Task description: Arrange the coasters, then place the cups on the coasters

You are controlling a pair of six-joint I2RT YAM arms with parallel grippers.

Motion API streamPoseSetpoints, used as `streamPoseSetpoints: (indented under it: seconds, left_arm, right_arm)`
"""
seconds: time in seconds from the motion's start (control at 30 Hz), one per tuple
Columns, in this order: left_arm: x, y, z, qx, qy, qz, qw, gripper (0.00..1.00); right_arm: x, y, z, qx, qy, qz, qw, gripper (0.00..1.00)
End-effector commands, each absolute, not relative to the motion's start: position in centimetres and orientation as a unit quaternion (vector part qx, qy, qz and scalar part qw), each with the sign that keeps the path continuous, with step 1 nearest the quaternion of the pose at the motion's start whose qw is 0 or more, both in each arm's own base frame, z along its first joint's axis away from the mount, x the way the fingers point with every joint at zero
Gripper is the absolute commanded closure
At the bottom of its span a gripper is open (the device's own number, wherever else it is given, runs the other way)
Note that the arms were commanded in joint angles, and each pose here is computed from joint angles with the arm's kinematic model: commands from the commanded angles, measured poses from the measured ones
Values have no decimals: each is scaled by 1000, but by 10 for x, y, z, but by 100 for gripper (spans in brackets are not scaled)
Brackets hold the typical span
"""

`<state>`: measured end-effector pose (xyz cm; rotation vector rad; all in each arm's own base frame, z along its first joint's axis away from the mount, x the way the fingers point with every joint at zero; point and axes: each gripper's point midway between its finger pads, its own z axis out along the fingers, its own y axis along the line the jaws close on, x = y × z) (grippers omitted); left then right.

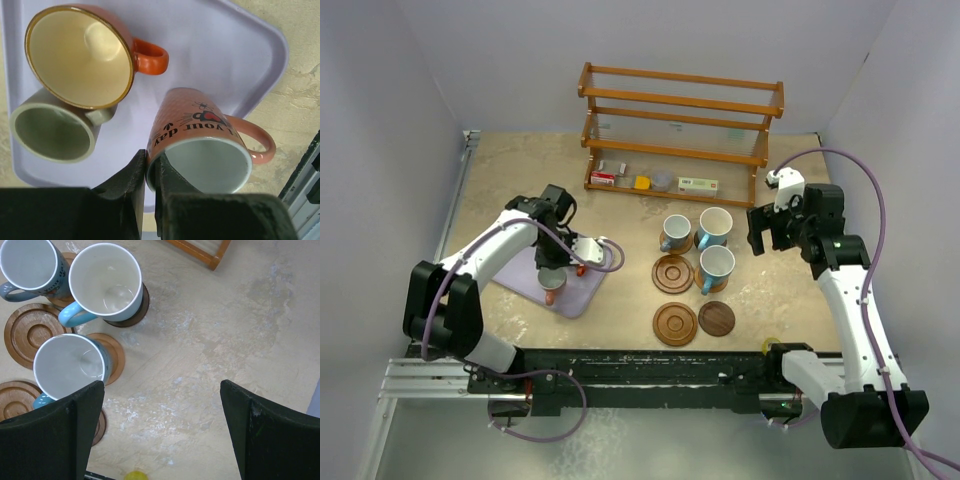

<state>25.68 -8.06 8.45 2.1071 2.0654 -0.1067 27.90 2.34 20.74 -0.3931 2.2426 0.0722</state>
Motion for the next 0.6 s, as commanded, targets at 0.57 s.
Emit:
streamPoseSetpoints:
  seconds: [0.57]
  left_arm:
    - [267, -81, 124, 634, 754, -20, 171, 60]
  right_arm:
    - [281, 23, 208, -165, 891, 28, 422, 0]
